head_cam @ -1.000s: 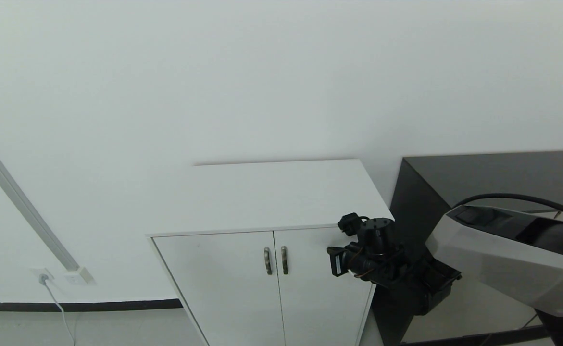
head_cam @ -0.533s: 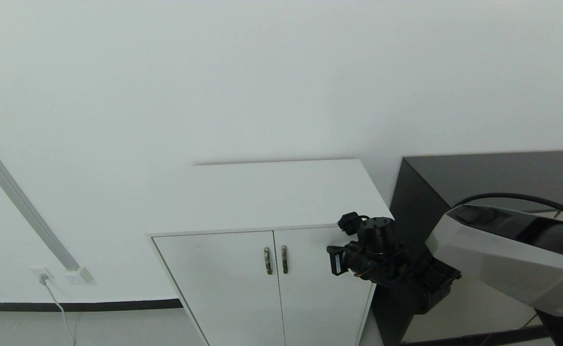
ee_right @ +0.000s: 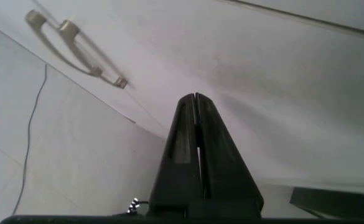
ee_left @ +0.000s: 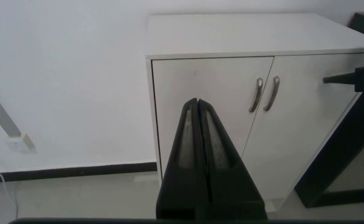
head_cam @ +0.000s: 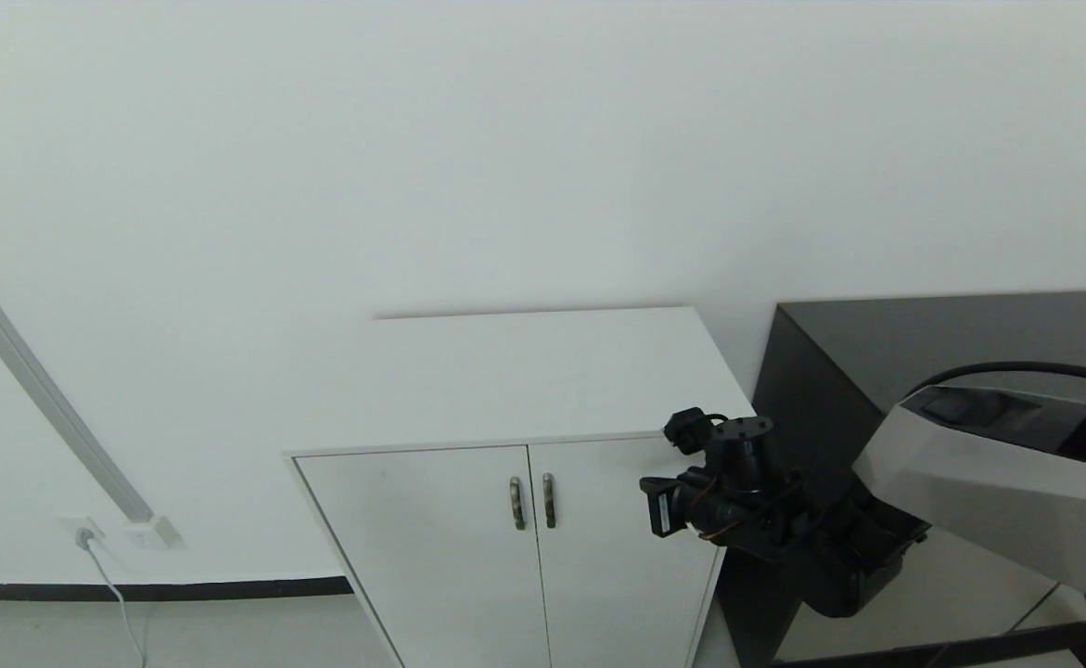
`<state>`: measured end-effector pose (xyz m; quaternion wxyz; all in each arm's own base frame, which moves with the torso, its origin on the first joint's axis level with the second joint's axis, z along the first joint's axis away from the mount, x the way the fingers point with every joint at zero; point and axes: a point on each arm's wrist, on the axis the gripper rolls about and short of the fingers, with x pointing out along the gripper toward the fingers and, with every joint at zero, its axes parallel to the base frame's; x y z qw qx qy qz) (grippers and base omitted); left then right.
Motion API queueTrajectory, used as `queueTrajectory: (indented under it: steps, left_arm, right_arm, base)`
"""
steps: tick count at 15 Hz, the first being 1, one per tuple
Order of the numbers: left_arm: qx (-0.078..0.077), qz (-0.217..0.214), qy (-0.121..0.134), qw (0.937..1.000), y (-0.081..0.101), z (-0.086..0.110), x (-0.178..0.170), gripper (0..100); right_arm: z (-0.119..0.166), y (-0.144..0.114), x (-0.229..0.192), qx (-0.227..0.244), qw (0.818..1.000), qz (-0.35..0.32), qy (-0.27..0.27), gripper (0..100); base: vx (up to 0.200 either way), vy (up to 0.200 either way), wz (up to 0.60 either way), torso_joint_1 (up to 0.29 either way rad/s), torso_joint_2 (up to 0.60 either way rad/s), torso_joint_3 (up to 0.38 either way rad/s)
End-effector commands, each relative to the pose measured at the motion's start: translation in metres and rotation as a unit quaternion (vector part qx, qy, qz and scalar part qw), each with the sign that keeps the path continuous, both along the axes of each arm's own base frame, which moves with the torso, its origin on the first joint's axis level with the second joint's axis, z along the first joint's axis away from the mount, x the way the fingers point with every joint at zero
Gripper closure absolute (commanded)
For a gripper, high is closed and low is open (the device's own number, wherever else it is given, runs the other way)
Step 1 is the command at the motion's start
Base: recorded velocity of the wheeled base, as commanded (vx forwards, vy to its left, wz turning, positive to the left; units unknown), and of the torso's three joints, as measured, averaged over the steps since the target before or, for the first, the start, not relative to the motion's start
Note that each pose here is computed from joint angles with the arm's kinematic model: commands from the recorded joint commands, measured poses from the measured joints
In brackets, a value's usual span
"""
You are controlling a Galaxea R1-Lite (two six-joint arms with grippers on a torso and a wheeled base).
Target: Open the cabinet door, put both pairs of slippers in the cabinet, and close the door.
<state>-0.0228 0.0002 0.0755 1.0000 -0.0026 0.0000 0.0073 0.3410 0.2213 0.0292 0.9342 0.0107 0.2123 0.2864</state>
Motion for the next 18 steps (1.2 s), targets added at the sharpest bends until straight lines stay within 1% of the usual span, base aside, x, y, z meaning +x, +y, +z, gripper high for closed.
queueTrajectory:
  steps: [1,2,3,4,5,7,8,11,14,16,18]
  left_arm:
    - [-0.001,0.000,0.000,1.0000,0.000,0.000,0.000,100]
    - [-0.001,0.000,0.000,1.0000,0.000,0.000,0.000,100]
    - [-0.001,0.000,0.000,1.0000,0.000,0.000,0.000,100]
    - [-0.001,0.000,0.000,1.0000,0.000,0.000,0.000,100]
    - [-0.001,0.000,0.000,1.0000,0.000,0.000,0.000,100]
    - [-0.001,0.000,0.000,1.0000,0.000,0.000,0.000,100]
    - [-0.001,0.000,0.000,1.0000,0.000,0.000,0.000,100]
    - [-0.001,0.000,0.000,1.0000,0.000,0.000,0.000,100]
    - [-0.001,0.000,0.000,1.0000,0.000,0.000,0.000,100]
    - [-0.001,0.000,0.000,1.0000,0.000,0.000,0.000,100]
    - [-0.001,-0.001,0.000,1.0000,0.000,0.000,0.000,100]
  right_arm:
    - [0.047,-0.022,-0.031,0.013,1.000,-0.007,-0.025,100]
    - [0.062,-0.032,-0.042,0.017,0.999,-0.016,-0.037,100]
    - [0.071,-0.039,-0.049,0.020,0.998,-0.024,-0.045,100]
    - [0.099,-0.059,-0.068,0.033,0.996,-0.040,-0.071,100]
    - [0.112,-0.073,-0.079,0.041,0.994,-0.051,-0.085,100]
    - [0.129,-0.101,-0.091,0.048,0.990,-0.084,-0.106,100]
    - [0.136,-0.121,-0.099,0.048,0.986,-0.112,-0.114,100]
    - [0.146,-0.168,-0.121,0.029,0.974,-0.184,-0.127,100]
    - [0.145,-0.203,-0.141,0.016,0.958,-0.252,-0.133,100]
    - [0.139,-0.216,-0.157,0.002,0.952,-0.278,-0.132,100]
    - [0.135,-0.221,-0.178,-0.006,0.948,-0.285,-0.139,100]
  base:
    - [0.000,0.000,0.00,0.000,0.00,0.000]
    - [0.000,0.000,0.00,0.000,0.00,0.000]
    - [0.000,0.000,0.00,0.000,0.00,0.000]
    - [0.000,0.000,0.00,0.000,0.00,0.000]
    - [0.000,0.000,0.00,0.000,0.00,0.000]
    - [0.000,0.000,0.00,0.000,0.00,0.000]
    - [0.000,0.000,0.00,0.000,0.00,0.000]
    - [0.000,0.000,0.00,0.000,0.00,0.000]
    - [0.000,0.000,0.00,0.000,0.00,0.000]
    - [0.000,0.000,0.00,0.000,0.00,0.000]
    - [0.000,0.000,0.00,0.000,0.00,0.000]
